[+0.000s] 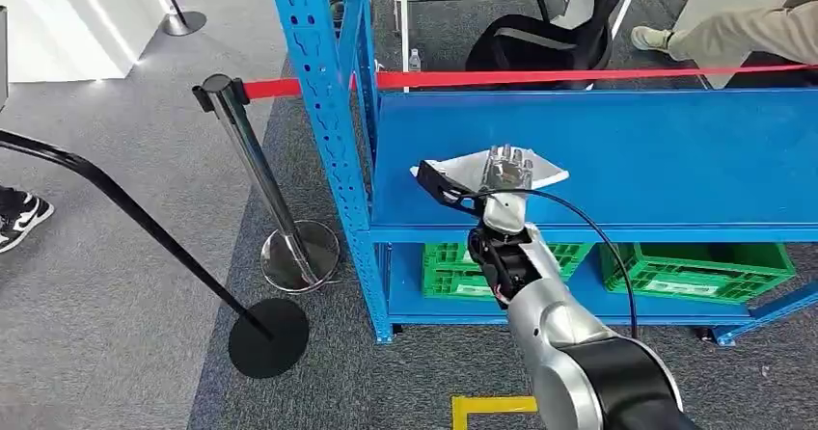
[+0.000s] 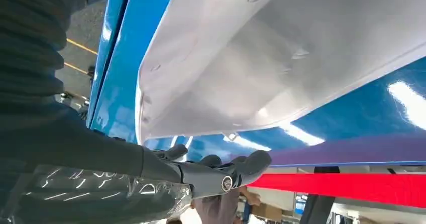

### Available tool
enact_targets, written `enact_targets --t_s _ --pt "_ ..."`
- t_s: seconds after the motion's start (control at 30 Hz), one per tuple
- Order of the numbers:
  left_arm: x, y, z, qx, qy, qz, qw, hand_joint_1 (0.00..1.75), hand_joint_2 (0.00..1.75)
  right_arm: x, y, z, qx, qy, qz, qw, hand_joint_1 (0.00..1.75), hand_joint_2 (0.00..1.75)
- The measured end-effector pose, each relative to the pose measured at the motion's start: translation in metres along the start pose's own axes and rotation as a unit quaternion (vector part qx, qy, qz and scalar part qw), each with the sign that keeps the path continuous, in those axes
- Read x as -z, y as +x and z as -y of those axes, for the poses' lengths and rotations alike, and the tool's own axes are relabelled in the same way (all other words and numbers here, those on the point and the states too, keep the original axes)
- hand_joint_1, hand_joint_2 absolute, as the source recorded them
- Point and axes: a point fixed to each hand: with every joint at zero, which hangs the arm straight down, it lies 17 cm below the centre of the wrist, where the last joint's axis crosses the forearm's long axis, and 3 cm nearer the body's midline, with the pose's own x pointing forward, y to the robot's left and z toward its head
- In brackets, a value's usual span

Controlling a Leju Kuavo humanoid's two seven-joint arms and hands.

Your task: Take the parts from the cabinet and place them on the table.

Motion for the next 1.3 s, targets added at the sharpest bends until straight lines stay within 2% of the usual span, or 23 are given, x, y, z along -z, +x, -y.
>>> enact_targets --t_s 0.57,0.9,1.3 --pt "-0.003 -0.001 -0.004 -0.006 0.003 0.007 1.000 0.00 0.00 0.003 -0.023 0.005 0.015 -0.011 -0.018 1.000 0.00 1.75" --pt "-0.005 -0.004 -0.007 -0.005 0.006 0.007 1.000 0.00 0.00 0.001 -0.037 -0.011 0.042 -0.009 -0.027 0.999 0.00 1.75" --pt "-0.005 -0.004 -0.007 -0.004 0.006 0.004 1.000 0.00 0.00 -0.001 -0.035 -0.022 0.053 -0.001 -0.023 0.998 0.00 1.75"
